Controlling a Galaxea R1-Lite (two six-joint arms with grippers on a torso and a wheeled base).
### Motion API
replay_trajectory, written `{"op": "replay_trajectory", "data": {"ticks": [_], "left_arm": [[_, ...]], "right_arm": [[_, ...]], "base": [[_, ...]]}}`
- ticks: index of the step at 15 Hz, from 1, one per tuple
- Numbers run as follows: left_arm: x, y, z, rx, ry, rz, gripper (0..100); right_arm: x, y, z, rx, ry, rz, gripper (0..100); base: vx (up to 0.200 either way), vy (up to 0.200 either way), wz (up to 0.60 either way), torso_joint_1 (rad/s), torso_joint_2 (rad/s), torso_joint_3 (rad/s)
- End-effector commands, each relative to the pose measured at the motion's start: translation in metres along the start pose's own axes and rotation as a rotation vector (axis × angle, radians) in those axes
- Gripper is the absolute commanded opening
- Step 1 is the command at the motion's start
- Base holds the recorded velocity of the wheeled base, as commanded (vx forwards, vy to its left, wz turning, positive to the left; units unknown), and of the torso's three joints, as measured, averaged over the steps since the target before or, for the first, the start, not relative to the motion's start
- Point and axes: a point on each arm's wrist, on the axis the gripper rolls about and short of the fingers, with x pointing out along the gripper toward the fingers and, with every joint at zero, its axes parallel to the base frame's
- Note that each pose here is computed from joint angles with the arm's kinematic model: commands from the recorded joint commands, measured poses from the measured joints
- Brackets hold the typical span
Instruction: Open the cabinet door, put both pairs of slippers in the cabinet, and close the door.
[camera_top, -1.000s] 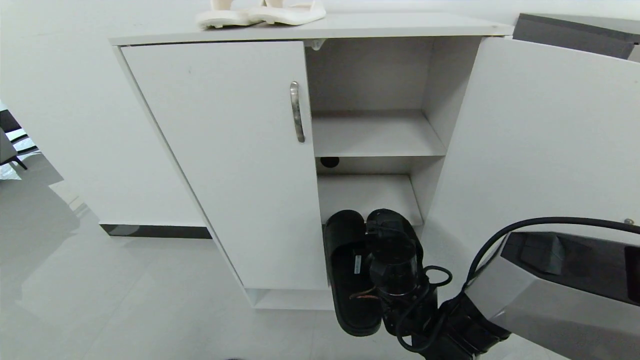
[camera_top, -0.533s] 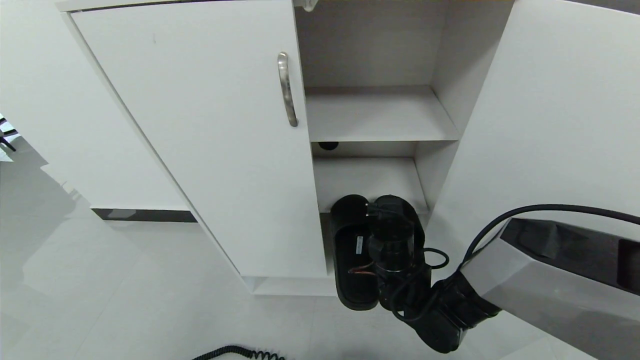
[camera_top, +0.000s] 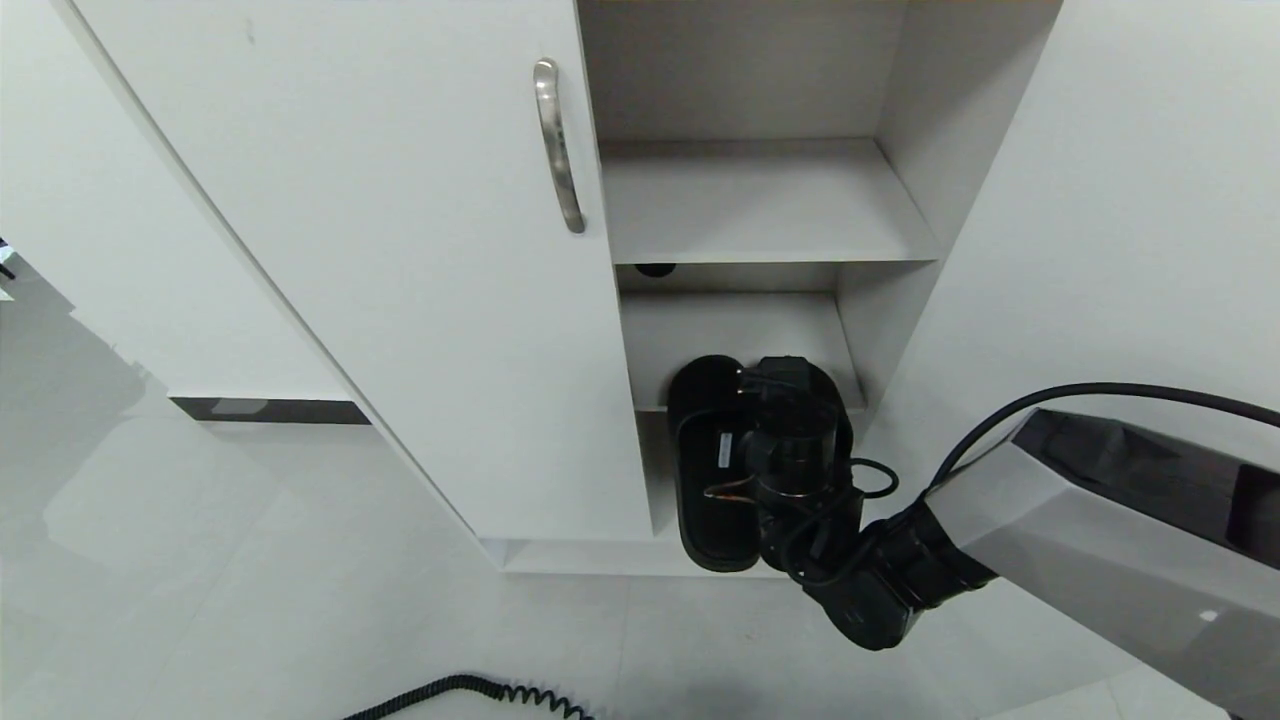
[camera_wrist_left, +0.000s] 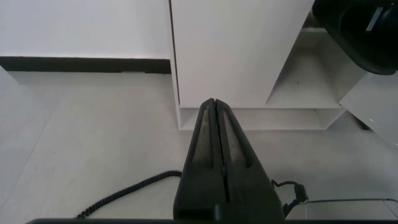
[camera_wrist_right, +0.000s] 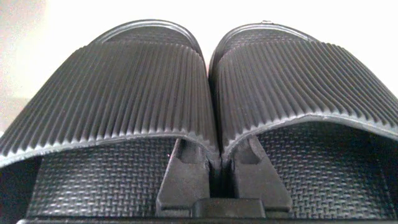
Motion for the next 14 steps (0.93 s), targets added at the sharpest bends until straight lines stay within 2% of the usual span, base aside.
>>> {"op": "replay_trajectory", "data": {"ticks": [1, 5, 8, 14], "left_arm": [[0.000, 0.000, 0.000, -0.001, 0.000, 0.000, 0], [0.000, 0.000, 0.000, 0.001, 0.000, 0.000, 0], [0.000, 0.000, 0.000, 0.001, 0.000, 0.000, 0], [0.000, 0.000, 0.000, 0.005, 0.000, 0.001, 0]], "right_arm": [[0.000, 0.001, 0.000, 0.011, -0.015, 0.010, 0], [0.005, 0.008, -0.015, -0.020, -0.013, 0.011, 0], [0.007, 0.011, -0.013, -0.032, -0.023, 0.013, 0], [0.013, 0.011, -0.017, -0.037, -0.024, 0.004, 0]], "base": [[0.000, 0.000, 0.00, 0.000, 0.00, 0.000], [0.000, 0.000, 0.00, 0.000, 0.00, 0.000], [0.000, 0.000, 0.00, 0.000, 0.00, 0.000], [0.200, 0.000, 0.00, 0.000, 0.00, 0.000]]}}
